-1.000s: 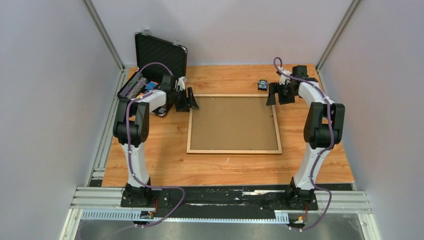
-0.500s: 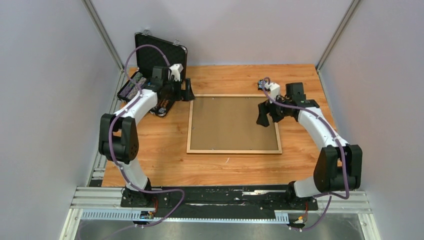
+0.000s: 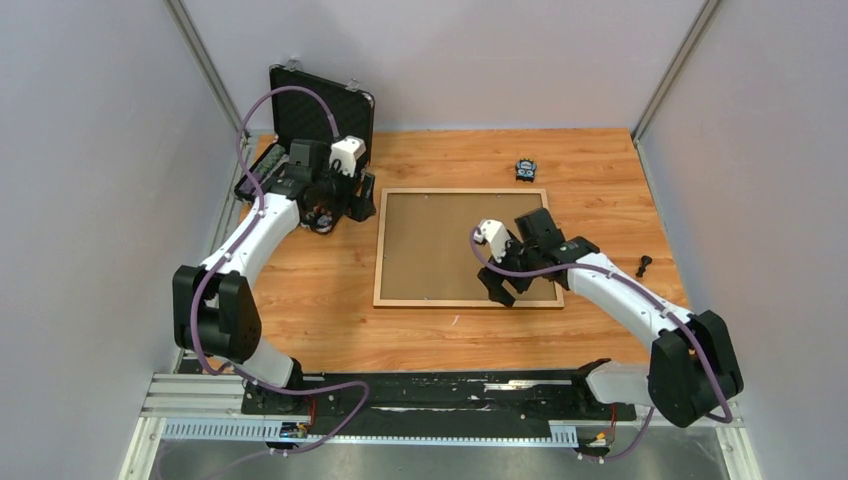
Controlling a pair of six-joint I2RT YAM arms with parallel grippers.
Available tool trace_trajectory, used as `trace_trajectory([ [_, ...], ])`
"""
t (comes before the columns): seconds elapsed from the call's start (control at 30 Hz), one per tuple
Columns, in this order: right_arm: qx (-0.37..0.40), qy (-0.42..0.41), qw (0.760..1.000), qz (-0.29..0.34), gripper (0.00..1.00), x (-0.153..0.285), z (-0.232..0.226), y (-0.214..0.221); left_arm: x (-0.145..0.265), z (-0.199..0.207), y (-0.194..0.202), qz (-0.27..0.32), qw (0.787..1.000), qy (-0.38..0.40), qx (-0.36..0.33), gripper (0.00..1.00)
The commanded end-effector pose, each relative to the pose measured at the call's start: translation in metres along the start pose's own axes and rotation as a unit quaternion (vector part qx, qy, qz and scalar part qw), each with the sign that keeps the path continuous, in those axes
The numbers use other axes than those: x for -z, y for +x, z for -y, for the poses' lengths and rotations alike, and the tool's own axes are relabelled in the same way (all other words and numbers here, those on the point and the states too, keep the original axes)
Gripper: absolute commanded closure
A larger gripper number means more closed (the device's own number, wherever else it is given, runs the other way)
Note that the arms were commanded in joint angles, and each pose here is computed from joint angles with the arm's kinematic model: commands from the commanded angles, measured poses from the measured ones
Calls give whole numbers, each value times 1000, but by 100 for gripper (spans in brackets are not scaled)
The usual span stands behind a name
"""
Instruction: Put the photo into the frame
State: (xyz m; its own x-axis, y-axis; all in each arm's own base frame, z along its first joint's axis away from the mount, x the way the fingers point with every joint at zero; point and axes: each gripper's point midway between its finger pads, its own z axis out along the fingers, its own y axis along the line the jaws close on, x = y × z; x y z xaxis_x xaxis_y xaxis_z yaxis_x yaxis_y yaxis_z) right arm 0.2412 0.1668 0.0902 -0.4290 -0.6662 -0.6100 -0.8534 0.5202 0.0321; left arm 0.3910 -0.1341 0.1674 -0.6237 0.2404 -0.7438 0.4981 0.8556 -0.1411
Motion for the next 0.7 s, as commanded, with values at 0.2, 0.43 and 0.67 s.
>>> trace_trajectory([
  [0.2, 90, 28, 995, -44, 23, -21, -9, 14, 19, 5, 8, -18, 999, 7, -43, 2],
  [0.43, 108, 21, 992, -64, 34, -27, -14, 24, 14, 5, 10, -18, 999, 9, -34, 3],
  [0.67, 113, 15, 991, -74, 40, -34, -19, 31, 11, 5, 14, -24, 999, 12, -31, 4],
])
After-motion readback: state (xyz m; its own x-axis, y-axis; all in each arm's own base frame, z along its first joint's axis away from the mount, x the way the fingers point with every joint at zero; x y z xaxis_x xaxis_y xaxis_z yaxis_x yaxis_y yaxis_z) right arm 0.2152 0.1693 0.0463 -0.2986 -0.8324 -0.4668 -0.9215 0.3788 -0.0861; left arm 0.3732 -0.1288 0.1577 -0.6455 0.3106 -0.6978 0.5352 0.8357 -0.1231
